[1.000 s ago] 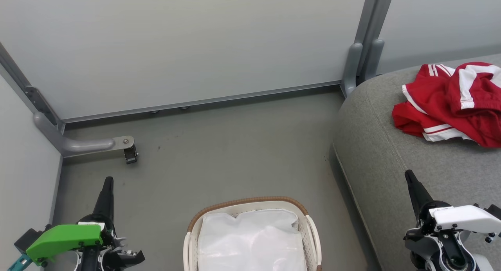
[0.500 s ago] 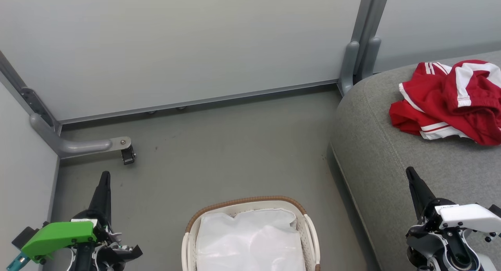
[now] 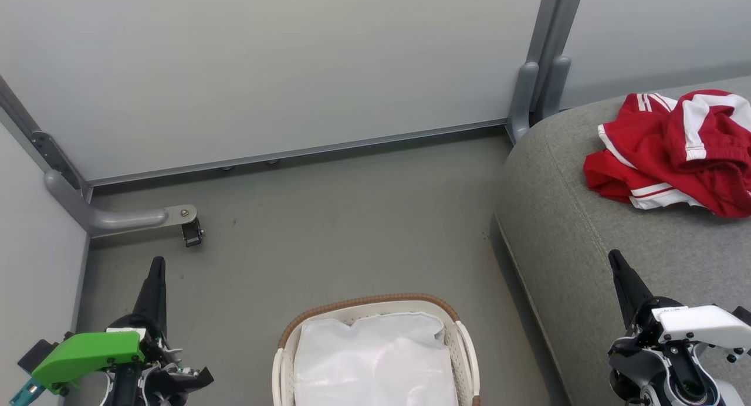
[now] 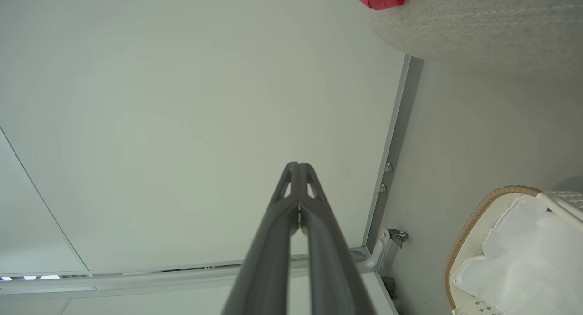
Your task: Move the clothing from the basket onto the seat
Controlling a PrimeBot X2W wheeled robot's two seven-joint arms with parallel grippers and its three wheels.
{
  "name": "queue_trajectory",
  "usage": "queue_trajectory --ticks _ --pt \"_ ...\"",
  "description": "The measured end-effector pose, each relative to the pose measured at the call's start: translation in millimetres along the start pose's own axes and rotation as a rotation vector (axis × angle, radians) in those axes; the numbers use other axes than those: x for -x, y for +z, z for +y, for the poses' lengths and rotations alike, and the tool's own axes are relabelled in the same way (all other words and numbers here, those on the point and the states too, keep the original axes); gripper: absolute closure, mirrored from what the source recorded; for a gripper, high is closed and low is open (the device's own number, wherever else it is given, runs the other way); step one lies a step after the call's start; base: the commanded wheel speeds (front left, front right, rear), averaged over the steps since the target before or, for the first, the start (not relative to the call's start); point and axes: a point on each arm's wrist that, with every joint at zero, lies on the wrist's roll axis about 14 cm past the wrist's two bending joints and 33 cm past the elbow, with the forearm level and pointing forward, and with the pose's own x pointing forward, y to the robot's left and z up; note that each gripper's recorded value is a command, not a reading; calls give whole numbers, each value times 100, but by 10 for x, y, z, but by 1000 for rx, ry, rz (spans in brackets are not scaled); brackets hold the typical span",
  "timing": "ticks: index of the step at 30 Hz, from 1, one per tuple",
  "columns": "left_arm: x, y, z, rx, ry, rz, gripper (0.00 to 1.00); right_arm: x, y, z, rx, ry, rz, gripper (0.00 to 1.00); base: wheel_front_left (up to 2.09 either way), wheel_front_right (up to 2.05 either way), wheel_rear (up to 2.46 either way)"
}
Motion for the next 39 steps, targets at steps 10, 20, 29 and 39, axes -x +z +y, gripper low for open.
queue_trajectory --ticks 10,20,29,39 --pt "0 0 0 0 0 0 100 0 0 0 0 0 0 100 0 0 0" --pt "0 0 0 0 0 0 100 -1 0 0 0 0 0 100 0 0 0" --pt "0 0 -1 0 0 0 100 -1 0 1 0 0 0 100 0 0 0" --pt "0 0 -1 0 0 0 100 -1 0 1 0 0 0 100 0 0 0"
